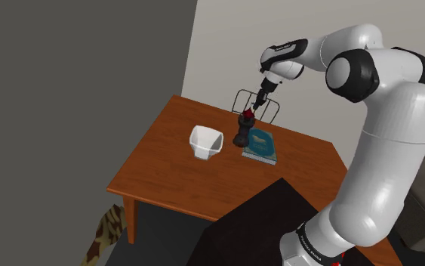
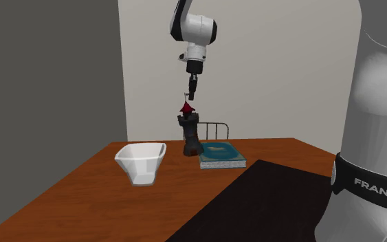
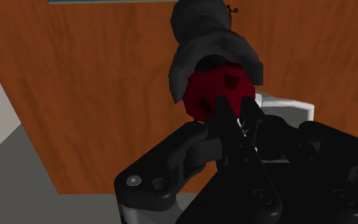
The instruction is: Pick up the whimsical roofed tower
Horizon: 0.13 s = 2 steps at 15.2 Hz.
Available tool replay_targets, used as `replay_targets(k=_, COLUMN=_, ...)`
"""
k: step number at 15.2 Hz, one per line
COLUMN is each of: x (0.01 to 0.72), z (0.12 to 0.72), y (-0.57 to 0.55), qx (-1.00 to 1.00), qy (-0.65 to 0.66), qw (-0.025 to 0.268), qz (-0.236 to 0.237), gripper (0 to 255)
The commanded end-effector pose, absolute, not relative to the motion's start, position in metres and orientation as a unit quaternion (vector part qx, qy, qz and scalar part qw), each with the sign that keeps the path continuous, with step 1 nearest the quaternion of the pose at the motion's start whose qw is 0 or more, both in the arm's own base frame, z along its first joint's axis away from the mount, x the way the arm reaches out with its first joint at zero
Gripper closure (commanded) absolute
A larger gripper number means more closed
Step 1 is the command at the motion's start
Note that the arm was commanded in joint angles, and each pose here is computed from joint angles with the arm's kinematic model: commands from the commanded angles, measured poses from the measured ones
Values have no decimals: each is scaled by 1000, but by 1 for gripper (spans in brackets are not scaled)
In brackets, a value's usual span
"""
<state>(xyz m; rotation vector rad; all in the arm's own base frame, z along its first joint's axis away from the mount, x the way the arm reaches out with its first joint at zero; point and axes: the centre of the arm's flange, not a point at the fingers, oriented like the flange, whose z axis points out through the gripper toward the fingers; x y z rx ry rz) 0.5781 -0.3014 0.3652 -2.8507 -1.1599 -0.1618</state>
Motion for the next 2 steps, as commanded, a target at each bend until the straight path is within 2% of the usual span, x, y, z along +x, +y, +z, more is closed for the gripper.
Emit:
replay_targets(k=1, x=578, z=372, y=-301, qx=-925, qy=-376, qw=29, qz=-53, gripper=255)
replay_targets(k=2, x=578, z=372, y=-301, qx=-925, qy=-376, qw=29, qz=-53, gripper=255)
